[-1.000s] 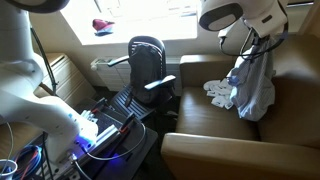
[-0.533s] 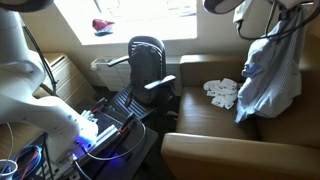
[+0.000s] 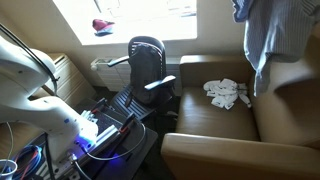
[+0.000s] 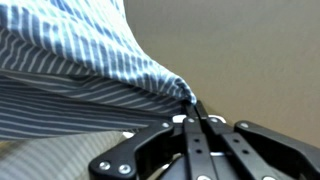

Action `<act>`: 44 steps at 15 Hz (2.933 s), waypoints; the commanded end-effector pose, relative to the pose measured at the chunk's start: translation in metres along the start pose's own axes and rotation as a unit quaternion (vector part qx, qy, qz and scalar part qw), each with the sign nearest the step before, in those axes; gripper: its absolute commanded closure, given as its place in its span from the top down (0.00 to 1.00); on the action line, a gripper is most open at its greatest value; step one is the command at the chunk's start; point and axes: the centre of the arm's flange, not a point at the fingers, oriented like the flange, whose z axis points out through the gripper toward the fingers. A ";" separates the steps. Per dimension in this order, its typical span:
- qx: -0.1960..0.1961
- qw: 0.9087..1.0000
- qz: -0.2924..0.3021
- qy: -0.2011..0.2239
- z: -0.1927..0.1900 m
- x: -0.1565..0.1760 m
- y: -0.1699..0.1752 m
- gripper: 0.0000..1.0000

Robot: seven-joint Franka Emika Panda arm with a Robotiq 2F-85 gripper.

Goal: Take the garment on the sofa and put it on the chair

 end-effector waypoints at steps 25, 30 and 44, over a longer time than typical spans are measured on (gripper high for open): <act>0.393 0.764 -0.059 -0.509 -0.172 -0.186 -0.282 0.01; 0.313 0.708 -0.112 -0.623 -0.208 -0.211 -0.283 0.01; 0.253 0.721 -0.372 -0.526 -0.116 -0.176 -0.159 0.03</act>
